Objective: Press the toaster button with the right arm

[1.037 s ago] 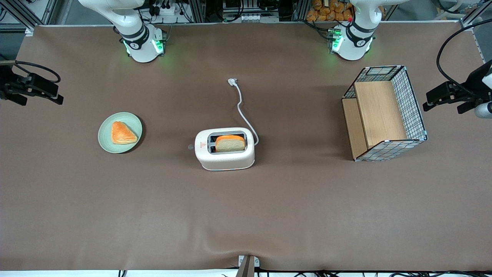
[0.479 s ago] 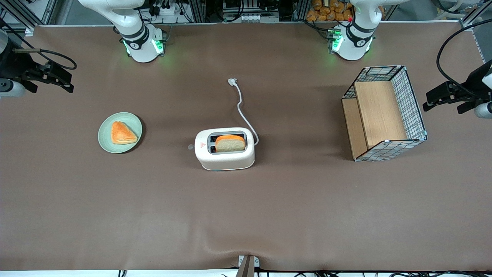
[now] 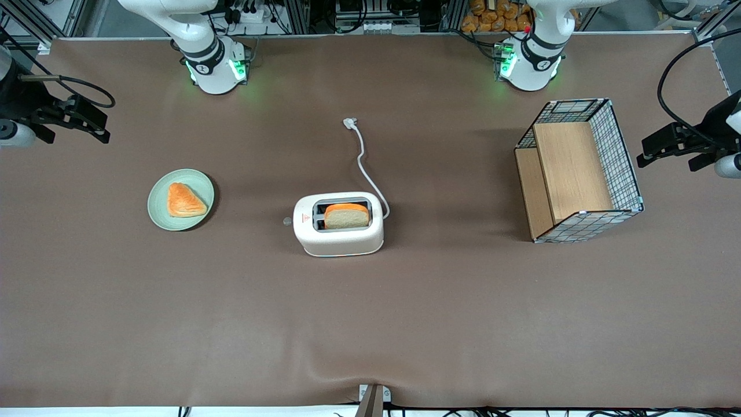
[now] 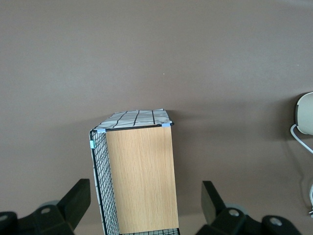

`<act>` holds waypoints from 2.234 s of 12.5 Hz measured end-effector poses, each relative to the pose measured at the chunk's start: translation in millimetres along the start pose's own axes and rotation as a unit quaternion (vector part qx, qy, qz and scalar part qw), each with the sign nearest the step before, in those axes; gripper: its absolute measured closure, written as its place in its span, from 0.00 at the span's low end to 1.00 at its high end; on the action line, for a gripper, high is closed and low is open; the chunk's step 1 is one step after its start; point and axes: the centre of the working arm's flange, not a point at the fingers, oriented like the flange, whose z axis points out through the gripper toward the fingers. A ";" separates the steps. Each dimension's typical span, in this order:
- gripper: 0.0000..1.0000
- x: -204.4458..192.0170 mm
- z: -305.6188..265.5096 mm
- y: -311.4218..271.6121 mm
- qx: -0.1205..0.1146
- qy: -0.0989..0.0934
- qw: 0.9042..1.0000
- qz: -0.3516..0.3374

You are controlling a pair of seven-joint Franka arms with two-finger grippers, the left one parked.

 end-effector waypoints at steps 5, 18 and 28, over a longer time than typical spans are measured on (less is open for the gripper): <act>0.00 0.7 0.4 10.1 0.000 0.000 1.000 0.010; 0.00 12.0 15.3 63.6 0.002 -0.005 0.999 0.054; 0.00 11.3 15.0 56.4 0.004 -0.008 0.999 0.046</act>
